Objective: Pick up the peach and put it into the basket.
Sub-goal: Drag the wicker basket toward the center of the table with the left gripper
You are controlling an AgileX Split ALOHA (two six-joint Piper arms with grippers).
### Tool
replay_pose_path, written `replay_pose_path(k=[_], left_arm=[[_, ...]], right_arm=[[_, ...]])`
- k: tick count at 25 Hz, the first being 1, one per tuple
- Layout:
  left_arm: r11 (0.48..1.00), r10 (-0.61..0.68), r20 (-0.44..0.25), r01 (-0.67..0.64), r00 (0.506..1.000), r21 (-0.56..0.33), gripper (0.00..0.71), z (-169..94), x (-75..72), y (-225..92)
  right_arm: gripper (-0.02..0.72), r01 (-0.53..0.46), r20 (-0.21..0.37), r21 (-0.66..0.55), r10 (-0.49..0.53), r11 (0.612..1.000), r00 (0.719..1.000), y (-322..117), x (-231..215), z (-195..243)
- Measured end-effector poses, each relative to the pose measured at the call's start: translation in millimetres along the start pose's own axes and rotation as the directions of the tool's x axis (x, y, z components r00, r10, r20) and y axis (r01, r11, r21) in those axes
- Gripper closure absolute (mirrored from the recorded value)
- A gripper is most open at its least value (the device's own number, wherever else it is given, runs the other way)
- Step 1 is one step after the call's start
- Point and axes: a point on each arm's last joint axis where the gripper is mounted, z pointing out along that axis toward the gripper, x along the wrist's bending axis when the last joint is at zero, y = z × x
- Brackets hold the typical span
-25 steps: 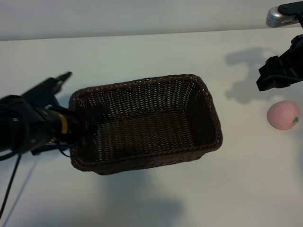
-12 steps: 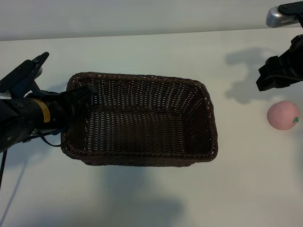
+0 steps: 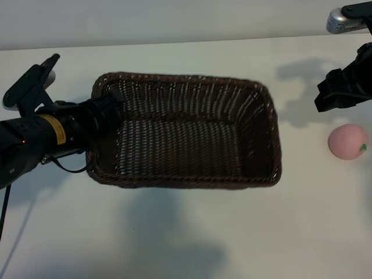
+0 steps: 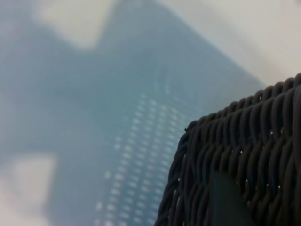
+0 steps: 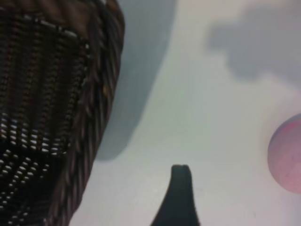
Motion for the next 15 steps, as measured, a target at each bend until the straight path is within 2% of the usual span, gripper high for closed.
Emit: replay_pose_path(k=[6,15], left_arm=[[1.000,-0.012,0.043,0.013,0.999,-0.017,0.373,-0.1,-3.2,2.5],[0.996,-0.045,0.034,0.048,0.998,-0.078,0.373,-0.4,8.2,20.8]], right_arm=[[0.108,0.000,0.000,0.000,0.000,1.000,1.000,0.0,0.0,0.0],[0.108,0.000,-0.001,0.004,0.000,1.000,1.000,-0.4,0.1,0.0]])
